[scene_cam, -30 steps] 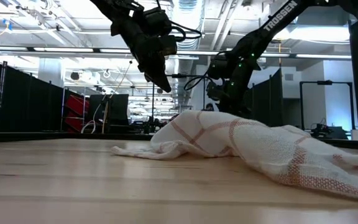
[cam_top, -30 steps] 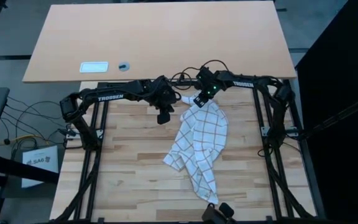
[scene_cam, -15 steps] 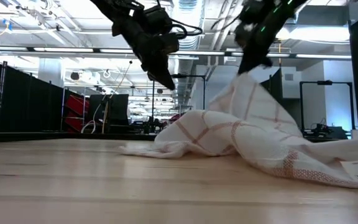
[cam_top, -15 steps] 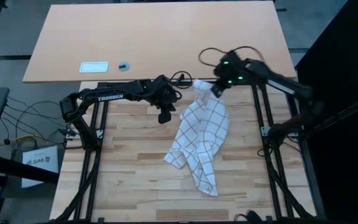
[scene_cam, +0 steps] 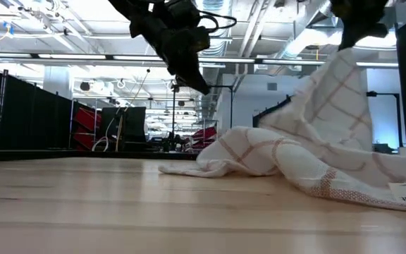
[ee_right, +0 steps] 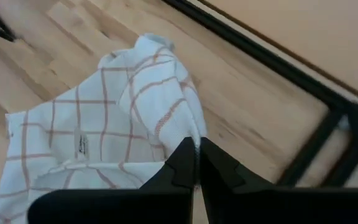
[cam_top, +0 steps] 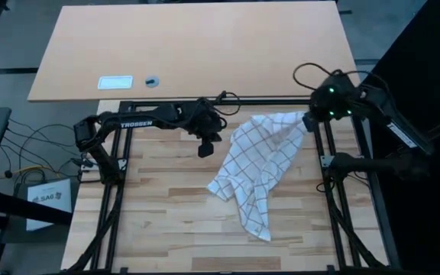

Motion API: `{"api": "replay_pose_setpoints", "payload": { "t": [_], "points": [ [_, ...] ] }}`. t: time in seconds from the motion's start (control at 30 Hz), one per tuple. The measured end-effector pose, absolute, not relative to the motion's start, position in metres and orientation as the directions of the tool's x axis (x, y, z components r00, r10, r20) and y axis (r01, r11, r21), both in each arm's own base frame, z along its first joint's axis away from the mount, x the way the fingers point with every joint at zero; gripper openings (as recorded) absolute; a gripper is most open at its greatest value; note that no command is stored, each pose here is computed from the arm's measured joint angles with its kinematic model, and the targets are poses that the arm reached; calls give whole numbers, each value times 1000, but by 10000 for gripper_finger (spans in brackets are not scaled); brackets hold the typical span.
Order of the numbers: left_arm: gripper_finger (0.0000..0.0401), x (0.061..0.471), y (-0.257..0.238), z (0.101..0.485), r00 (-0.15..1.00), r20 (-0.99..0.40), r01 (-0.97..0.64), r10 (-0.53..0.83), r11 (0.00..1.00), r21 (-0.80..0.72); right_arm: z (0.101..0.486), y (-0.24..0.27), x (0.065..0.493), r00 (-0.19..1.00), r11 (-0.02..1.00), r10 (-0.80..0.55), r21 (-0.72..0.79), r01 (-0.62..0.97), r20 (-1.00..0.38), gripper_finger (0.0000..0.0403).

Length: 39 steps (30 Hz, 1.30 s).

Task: Roll towel
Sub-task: Fold the white checkered towel

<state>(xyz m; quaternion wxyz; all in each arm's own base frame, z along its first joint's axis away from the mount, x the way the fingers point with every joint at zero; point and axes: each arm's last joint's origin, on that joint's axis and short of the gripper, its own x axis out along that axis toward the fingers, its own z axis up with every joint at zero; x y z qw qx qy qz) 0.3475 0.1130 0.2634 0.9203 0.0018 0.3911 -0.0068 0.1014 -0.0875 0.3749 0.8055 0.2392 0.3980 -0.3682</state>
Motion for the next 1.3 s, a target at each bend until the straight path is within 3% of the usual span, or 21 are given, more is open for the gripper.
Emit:
{"api": "replay_pose_setpoints", "payload": {
  "t": [0.3, 0.47, 0.67, 0.83, 1.07, 1.3],
  "points": [
    [0, 374, 103, 269, 814, -580, 39, -9, 999, 38, 359, -87, 101, 387, 597, -395, 88, 797, -833, 111],
    [0, 413, 112, 232, 773, -634, 8, -21, 1000, -24, 362, -87, 111, 446, 657, -409, 82, 749, -797, 151],
    [0, 447, 121, 190, 677, -734, -19, -52, 996, -89, 332, -92, 131, 438, 698, -361, 73, 712, -823, 147],
    [0, 456, 115, 162, 547, -830, 22, -111, 993, -118, 269, -110, 162, 408, 707, -331, 63, 704, -851, 133],
    [0, 456, 103, 156, 492, -864, 26, -105, 994, -106, 205, -143, 180, 223, 661, -242, 8, 750, -944, 127],
    [0, 449, 99, 147, 431, -898, 12, -94, 995, -98, 165, -178, 181, 121, 611, -195, -24, 791, -973, 127]
  ]
}}
